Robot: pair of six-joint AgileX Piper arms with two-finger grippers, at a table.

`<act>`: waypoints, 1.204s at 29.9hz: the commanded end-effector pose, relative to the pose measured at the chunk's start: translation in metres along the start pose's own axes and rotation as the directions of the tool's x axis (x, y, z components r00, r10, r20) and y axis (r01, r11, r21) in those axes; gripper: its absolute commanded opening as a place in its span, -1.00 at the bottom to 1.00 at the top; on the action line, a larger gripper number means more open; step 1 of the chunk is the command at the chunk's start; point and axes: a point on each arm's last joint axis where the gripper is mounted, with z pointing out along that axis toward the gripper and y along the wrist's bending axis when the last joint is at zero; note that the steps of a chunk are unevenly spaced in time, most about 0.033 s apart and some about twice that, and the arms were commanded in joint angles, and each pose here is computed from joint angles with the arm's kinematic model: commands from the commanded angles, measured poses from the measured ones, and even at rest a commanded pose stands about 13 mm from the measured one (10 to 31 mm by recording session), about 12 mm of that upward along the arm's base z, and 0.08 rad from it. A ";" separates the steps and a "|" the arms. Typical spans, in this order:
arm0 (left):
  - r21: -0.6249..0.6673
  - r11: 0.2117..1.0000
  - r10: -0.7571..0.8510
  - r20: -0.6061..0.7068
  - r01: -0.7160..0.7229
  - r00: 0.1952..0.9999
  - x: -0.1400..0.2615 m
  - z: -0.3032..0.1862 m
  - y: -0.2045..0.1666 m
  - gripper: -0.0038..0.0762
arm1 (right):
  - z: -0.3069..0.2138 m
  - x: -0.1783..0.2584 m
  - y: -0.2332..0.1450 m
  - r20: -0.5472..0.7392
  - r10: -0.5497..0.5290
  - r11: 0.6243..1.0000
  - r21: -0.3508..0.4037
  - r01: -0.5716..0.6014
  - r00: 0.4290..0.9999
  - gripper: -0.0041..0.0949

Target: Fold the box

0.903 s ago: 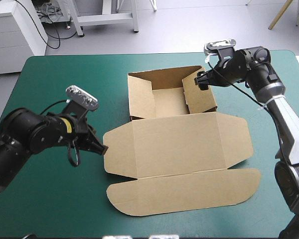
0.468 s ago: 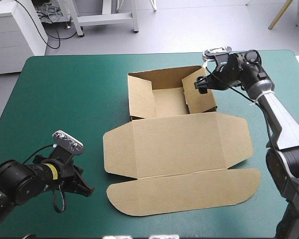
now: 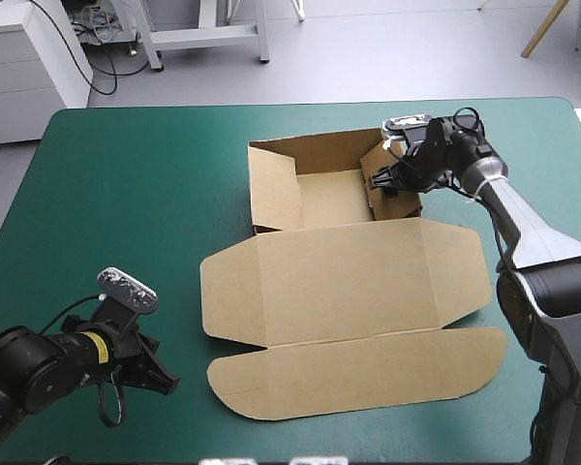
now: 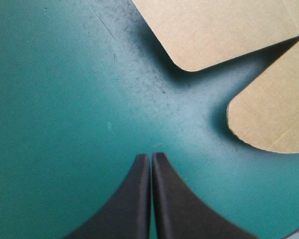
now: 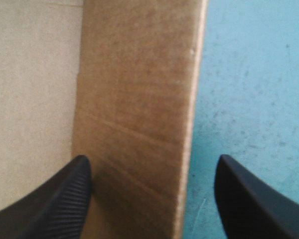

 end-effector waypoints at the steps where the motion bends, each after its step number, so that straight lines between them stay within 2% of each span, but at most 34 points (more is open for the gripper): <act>1: 0.005 1.000 -0.003 0.075 0.002 0.997 -0.008 -0.007 -0.001 -0.93 | -0.032 -0.012 -0.002 0.113 -0.008 1.000 0.009 0.007 0.994 -0.17; 5: 0.005 1.000 -0.003 0.072 0.002 0.997 -0.008 -0.007 -0.001 -0.93 | -0.032 -0.014 -0.003 0.131 -0.013 1.000 0.018 0.011 0.991 -0.94; 11: 0.001 1.000 -0.003 0.043 0.003 0.999 -0.005 -0.007 0.000 -0.93 | -0.040 -0.019 -0.029 0.185 0.032 0.997 0.063 -0.045 0.982 -0.96; 18: 0.001 1.000 -0.003 0.043 0.003 0.999 -0.005 -0.007 0.000 -0.93 | -0.070 -0.006 -0.120 0.231 0.167 0.964 0.165 -0.208 0.959 -0.96; 21: 0.002 1.000 -0.003 0.050 0.003 0.999 -0.006 -0.007 0.000 -0.93 | -0.081 0.011 -0.166 0.227 0.211 0.938 0.227 -0.262 0.951 -0.96; 25: -0.034 0.999 0.021 0.066 -0.019 0.998 -0.008 -0.007 0.003 -0.93 | -0.097 0.035 -0.218 0.262 0.298 0.885 0.283 -0.369 0.918 -0.96; 32: -0.060 0.998 0.037 0.074 -0.032 0.997 -0.008 -0.008 0.005 -0.93 | -0.112 0.070 -0.274 0.295 0.411 0.802 0.334 -0.496 0.863 -0.95; 34: -0.061 0.998 0.038 0.076 -0.033 0.996 -0.009 -0.008 0.005 -0.93 | -0.110 0.079 -0.285 0.291 0.440 0.783 0.340 -0.521 0.850 -0.88; 36: -0.062 0.998 0.038 0.078 -0.033 0.996 -0.009 -0.008 0.005 -0.93 | -0.108 0.084 -0.292 0.287 0.455 0.773 0.343 -0.534 0.843 -0.70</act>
